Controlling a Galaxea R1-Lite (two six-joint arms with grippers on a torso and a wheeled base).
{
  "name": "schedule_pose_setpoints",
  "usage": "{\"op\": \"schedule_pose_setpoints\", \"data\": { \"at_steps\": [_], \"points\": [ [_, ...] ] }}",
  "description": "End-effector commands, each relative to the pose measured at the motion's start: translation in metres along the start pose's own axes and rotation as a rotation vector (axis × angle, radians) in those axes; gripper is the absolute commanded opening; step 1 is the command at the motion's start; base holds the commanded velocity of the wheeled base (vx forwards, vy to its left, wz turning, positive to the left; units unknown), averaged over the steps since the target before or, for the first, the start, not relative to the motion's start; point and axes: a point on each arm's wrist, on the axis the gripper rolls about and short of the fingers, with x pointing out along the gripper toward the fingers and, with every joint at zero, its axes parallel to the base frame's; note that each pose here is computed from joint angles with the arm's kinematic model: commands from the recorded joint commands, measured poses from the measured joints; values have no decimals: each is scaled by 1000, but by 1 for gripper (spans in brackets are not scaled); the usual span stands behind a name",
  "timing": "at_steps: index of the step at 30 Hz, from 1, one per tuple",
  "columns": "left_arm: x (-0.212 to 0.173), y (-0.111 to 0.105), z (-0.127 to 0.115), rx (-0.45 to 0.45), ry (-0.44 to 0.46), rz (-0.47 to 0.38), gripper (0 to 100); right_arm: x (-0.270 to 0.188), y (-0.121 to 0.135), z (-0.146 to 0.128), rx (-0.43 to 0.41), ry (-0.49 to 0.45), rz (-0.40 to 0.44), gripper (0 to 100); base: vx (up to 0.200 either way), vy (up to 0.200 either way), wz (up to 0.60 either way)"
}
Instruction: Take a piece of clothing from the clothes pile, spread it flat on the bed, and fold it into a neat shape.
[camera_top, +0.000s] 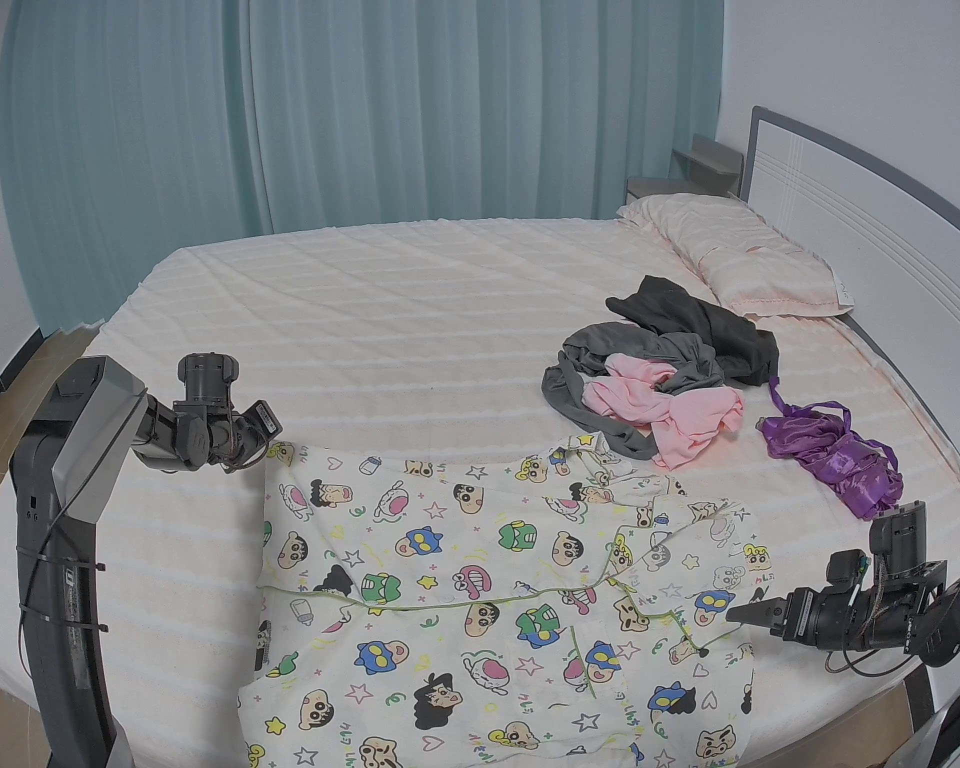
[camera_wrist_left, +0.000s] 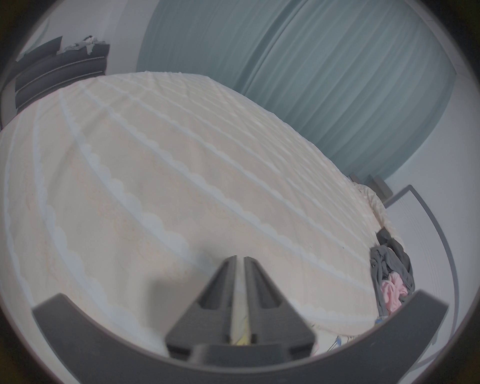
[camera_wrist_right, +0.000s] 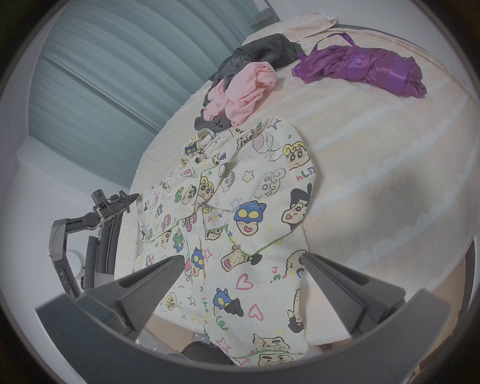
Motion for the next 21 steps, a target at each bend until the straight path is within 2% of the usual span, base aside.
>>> {"op": "schedule_pose_setpoints", "data": {
  "at_steps": [1, 7, 11, 14, 17, 19, 21],
  "points": [
    [6, 3, -1, -1, -13, 21, 100, 0, 0, 0, 0, 1, 1, 100, 0, 0, 0],
    [8, 9, 0, -9, -30, 60, 100, 0, 0, 0, 0, 2, 0, 100, 0, 0, 0],
    [-14, 11, 7, -39, -18, 72, 100, 0, -1, -2, 2, 7, -3, 100, 0, 0, 0],
    [-48, 8, 8, -72, 14, 51, 100, 0, -1, -2, 3, 7, -4, 100, 0, 0, 0],
    [-92, 7, -5, -82, 91, 11, 100, -1, -1, -2, 3, 5, -3, 100, 0, 0, 0],
    [-116, 7, -16, -83, 129, 4, 100, -1, -1, -2, 3, 5, -3, 100, 0, 0, 0],
    [-139, 7, -37, -70, 183, 14, 100, -1, -1, -2, 3, 5, -3, 100, 0, 0, 0]
  ]
}}
